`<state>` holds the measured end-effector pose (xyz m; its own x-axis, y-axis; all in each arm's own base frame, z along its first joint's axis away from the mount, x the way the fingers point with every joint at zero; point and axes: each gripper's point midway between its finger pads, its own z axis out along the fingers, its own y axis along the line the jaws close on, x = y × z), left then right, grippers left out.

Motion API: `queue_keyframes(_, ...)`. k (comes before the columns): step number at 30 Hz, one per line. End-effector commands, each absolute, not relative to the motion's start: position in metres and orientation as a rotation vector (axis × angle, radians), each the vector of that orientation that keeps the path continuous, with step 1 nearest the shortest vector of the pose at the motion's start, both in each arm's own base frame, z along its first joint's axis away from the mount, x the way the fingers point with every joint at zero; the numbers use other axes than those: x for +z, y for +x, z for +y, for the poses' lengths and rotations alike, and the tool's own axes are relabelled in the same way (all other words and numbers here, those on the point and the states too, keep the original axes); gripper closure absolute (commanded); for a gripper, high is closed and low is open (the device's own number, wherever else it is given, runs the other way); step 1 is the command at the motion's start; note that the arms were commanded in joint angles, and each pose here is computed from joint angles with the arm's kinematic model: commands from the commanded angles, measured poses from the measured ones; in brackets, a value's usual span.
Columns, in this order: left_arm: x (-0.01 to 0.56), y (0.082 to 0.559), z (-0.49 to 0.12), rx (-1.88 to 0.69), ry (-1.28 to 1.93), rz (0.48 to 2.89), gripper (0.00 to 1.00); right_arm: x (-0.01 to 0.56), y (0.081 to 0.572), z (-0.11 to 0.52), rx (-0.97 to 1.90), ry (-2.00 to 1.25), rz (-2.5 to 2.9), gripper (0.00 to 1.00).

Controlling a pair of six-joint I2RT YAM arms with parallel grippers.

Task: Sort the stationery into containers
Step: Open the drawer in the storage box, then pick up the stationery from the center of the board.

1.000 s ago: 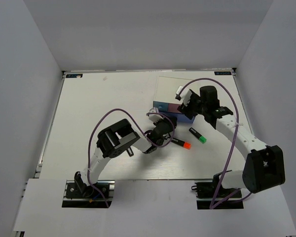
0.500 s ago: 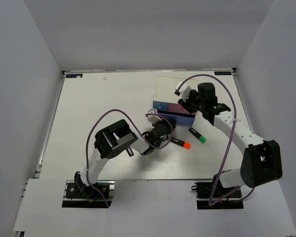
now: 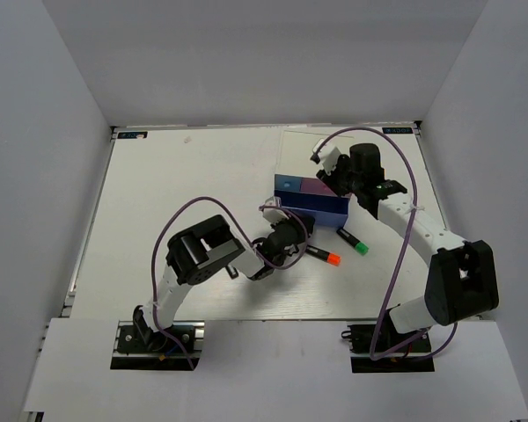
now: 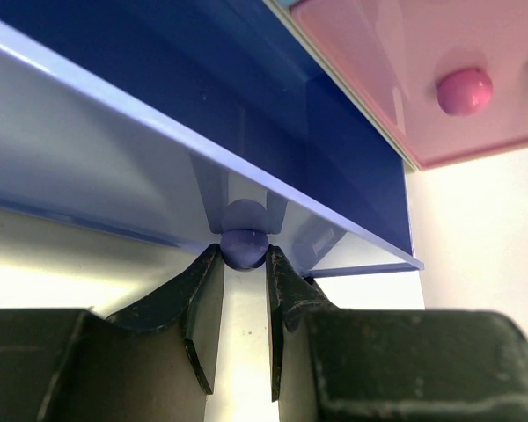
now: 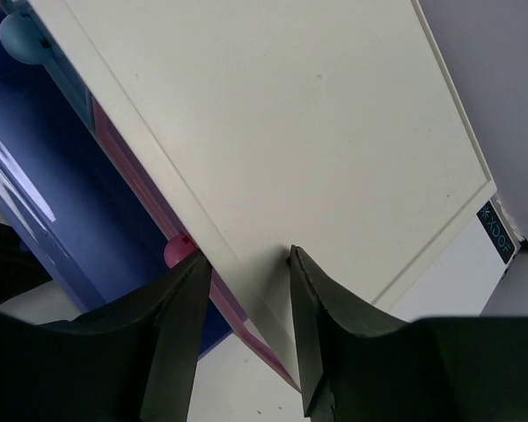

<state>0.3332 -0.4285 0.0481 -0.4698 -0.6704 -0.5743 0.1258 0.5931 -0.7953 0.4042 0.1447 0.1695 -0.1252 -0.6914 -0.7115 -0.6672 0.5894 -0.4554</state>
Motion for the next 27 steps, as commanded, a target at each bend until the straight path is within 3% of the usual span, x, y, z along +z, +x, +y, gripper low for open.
queue_keyframes(1, 0.075, 0.319, -0.439, -1.069, -0.397, 1.81, 0.81, 0.179, 0.42, 0.131, -0.116, -1.034, 1.837, 0.54)
queue_keyframes(2, 0.075, 0.319, -0.439, -1.063, -0.388, 1.81, 0.81, 0.178, 0.418, 0.131, -0.111, -1.038, 1.838, 0.54)
queue_keyframes(4, 0.074, 0.319, -0.439, -1.057, -0.379, 1.81, 0.78, 0.18, 0.412, 0.136, -0.074, -1.057, 1.826, 0.42)
queue_keyframes(6, 0.074, 0.319, -0.439, -1.057, -0.379, 1.81, 0.66, 0.179, 0.408, 0.136, -0.064, -1.062, 1.819, 0.32)
queue_keyframes(7, 0.079, 0.321, -0.438, -1.057, -0.388, 1.798, 0.54, 0.188, 0.403, 0.138, -0.049, -1.064, 1.79, 0.25)
queue_keyframes(10, 0.087, 0.321, -0.435, -1.06, -0.397, 1.784, 0.36, 0.198, 0.391, 0.138, -0.028, -1.061, 1.739, 0.2)
queue_keyframes(13, 0.1, 0.321, -0.432, -1.07, -0.402, 1.755, 0.29, 0.211, 0.378, 0.139, 0.0, -1.053, 1.696, 0.18)
queue_keyframes(20, 0.126, 0.312, -0.412, -1.079, -0.392, 1.705, 0.27, 0.232, 0.333, 0.136, 0.067, -1.042, 1.627, 0.18)
queue_keyframes(23, 0.135, 0.299, -0.405, -1.102, -0.372, 1.713, 0.27, 0.235, 0.317, 0.134, 0.082, -1.042, 1.611, 0.23)
queue_keyframes(24, 0.135, 0.294, -0.403, -1.109, -0.353, 1.731, 0.28, 0.22, 0.307, 0.132, 0.1, -1.067, 1.658, 0.25)
queue_keyframes(27, 0.138, 0.277, -0.39, -1.106, -0.319, 1.773, 0.4, 0.215, 0.286, 0.13, 0.123, -1.11, 1.657, 0.47)
